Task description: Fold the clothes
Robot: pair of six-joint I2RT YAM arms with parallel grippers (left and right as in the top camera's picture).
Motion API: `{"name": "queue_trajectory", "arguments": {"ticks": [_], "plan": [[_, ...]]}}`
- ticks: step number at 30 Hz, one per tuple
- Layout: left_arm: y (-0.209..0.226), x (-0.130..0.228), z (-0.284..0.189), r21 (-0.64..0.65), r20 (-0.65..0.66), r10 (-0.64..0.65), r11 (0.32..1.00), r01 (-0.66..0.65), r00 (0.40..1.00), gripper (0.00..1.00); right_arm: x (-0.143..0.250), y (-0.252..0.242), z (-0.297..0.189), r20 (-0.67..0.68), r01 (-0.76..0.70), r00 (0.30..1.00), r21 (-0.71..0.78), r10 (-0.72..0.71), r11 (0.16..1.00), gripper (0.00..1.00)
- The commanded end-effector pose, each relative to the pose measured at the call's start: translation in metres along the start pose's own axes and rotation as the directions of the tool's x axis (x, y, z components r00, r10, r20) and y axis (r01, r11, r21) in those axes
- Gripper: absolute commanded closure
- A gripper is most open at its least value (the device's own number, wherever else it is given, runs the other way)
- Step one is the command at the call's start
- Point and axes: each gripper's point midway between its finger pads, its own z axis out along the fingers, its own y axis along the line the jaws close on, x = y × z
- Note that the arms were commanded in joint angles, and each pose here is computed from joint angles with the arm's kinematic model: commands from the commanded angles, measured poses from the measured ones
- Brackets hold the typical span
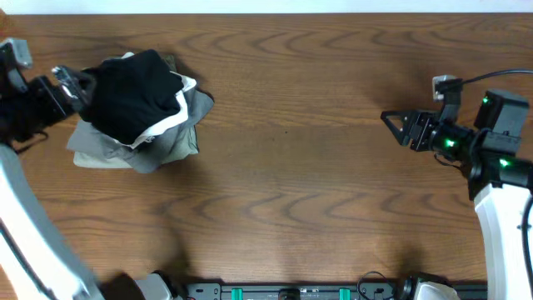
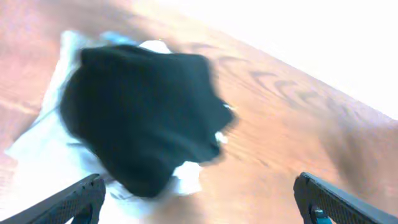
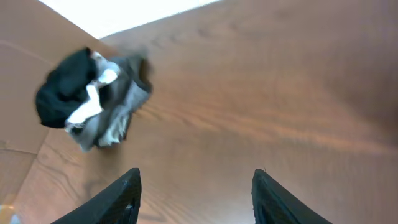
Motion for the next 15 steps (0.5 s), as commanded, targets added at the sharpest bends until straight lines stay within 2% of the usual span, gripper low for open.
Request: {"name": "queue_trajectory", "arguments": {"ticks": [1, 4, 8, 10, 11, 15], "plan": [[-0.051, 0.019, -0.016, 0.032, -0.015, 0.173, 0.984, -0.173, 0.985, 0.02, -0.014, 0.029, -0.01, 0.048, 0.066, 0.997, 0.003, -0.066, 0.998, 0.43], [-0.081, 0.046, -0.025, -0.005, -0.069, 0.276, 0.961, -0.277, 0.959, 0.02, -0.017, 0.034, -0.018, 0.082, 0.099, 0.991, 0.091, -0.106, 0.991, 0.41], [-0.101, 0.081, -0.039, -0.096, -0.151, 0.369, 0.918, -0.385, 0.917, 0.02, -0.021, 0.039, -0.036, 0.135, 0.14, 0.976, 0.205, -0.17, 0.969, 0.32], [-0.096, 0.092, -0.047, -0.186, -0.182, 0.357, 0.902, -0.389, 0.916, 0.02, -0.024, 0.041, -0.047, 0.164, 0.147, 0.968, 0.241, -0.19, 0.959, 0.19], [-0.092, 0.095, -0.051, -0.224, -0.191, 0.35, 0.894, -0.387, 0.917, 0.02, -0.025, 0.042, -0.05, 0.173, 0.149, 0.965, 0.249, -0.196, 0.957, 0.01], [-0.094, 0.109, -0.055, -0.228, -0.237, 0.377, 0.874, -0.429, 0.895, 0.02, -0.024, 0.049, -0.061, 0.193, 0.158, 0.959, 0.252, -0.209, 0.955, 0.01]]}}
